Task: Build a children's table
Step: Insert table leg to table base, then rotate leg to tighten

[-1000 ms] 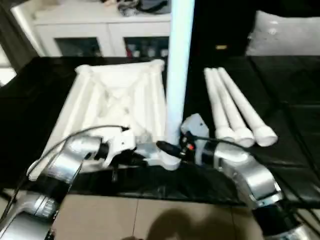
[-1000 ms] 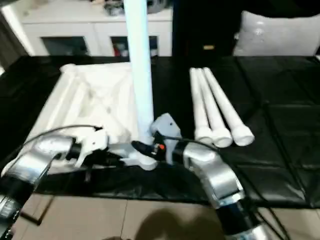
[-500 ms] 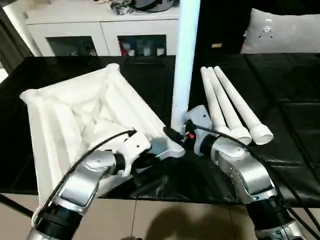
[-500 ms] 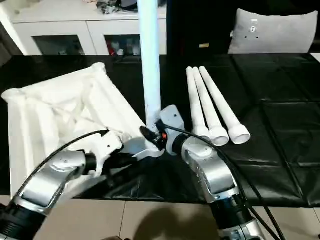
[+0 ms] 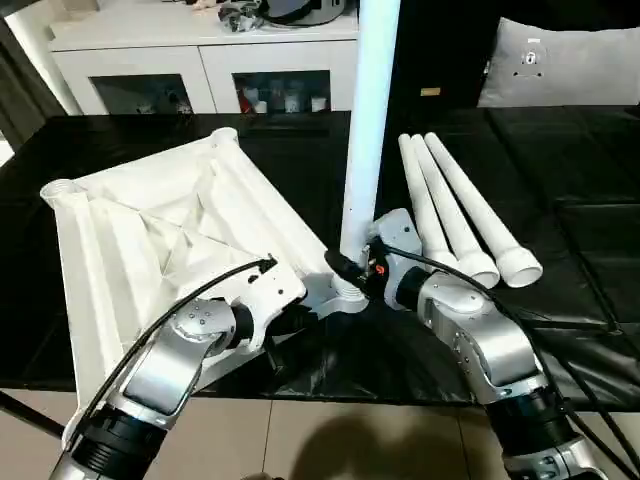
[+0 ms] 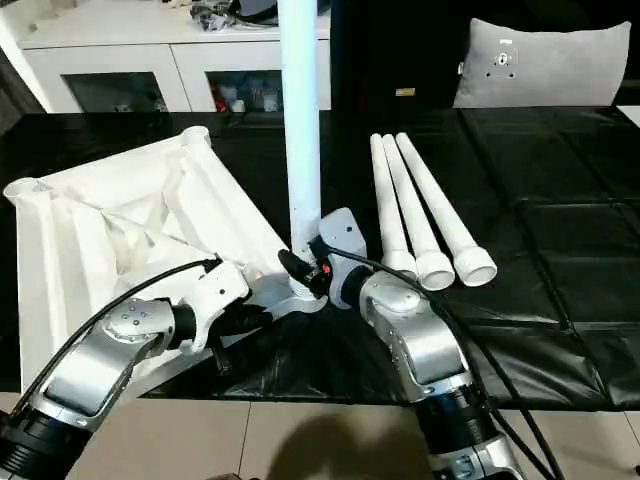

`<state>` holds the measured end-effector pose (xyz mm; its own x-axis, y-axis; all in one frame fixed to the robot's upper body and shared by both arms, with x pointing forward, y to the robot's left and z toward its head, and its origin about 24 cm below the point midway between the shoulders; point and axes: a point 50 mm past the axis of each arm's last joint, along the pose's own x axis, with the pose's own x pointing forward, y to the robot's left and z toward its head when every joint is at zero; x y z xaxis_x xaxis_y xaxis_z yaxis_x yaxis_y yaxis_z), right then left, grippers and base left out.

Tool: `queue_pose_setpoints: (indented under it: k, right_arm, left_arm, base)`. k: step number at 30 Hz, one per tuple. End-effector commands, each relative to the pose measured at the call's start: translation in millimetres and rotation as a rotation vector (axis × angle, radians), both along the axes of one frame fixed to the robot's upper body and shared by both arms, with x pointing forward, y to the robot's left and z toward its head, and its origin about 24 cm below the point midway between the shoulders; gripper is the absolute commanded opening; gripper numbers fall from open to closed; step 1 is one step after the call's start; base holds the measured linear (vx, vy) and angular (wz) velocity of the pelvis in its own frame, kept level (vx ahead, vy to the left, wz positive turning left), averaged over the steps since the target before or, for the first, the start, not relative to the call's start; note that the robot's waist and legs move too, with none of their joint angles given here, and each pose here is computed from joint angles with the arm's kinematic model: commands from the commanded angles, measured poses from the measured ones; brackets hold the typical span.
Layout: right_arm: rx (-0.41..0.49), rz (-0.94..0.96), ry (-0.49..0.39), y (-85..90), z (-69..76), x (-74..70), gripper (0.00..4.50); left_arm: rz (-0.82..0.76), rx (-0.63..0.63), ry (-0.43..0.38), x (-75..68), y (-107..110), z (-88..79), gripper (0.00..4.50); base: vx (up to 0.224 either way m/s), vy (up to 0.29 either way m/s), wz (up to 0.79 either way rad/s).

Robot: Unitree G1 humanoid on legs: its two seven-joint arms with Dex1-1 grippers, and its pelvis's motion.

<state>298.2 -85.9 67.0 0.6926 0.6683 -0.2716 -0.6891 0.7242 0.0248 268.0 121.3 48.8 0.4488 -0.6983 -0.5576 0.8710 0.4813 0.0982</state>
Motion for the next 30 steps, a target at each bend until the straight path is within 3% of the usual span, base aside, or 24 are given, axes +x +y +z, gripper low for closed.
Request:
queue_pose_setpoints:
  k: [1, 10, 20, 26, 28, 30]
  right_arm:
    - [-0.074, -0.034, 0.198, -6.8, -42.8, -11.5, 2.47]
    - [-0.095, -0.051, 0.199, -14.0, -44.4, -13.3, 3.34]
    - [-0.075, -0.069, 0.233, -33.4, -45.6, -29.7, 4.12]
    - [-0.06, -0.075, 0.178, -46.3, -40.1, -35.0, 4.43]
    - [-0.034, -0.074, 0.14, -51.8, -33.2, -35.4, 4.43]
    - [-0.034, -0.017, 0.041, -61.5, -17.9, -36.1, 4.43]
  left_arm:
    - [-0.041, 0.002, -0.077, 4.9, -6, 14.3, 0.0]
    - [-0.041, 0.018, -0.089, 9.2, -3, 14.5, 0.0]
    - [-0.065, 0.077, -0.089, 11.3, 8, 6.0, 0.0]
    - [-0.082, 0.087, -0.088, 13.6, 10, 4.0, 0.0]
    - [-0.102, 0.09, -0.089, 14.2, 11, 3.6, 0.0]
    - [-0.156, 0.101, -0.081, 14.0, 15, 1.9, 0.0]
  base:
    - [0.0, 0.0, 0.0]
    - [0.0, 0.0, 0.0]
    - [0.0, 0.0, 0.0]
    - [0.0, 0.0, 0.0]
    - [0.0, 0.0, 0.0]
    - [0.0, 0.0, 0.0]
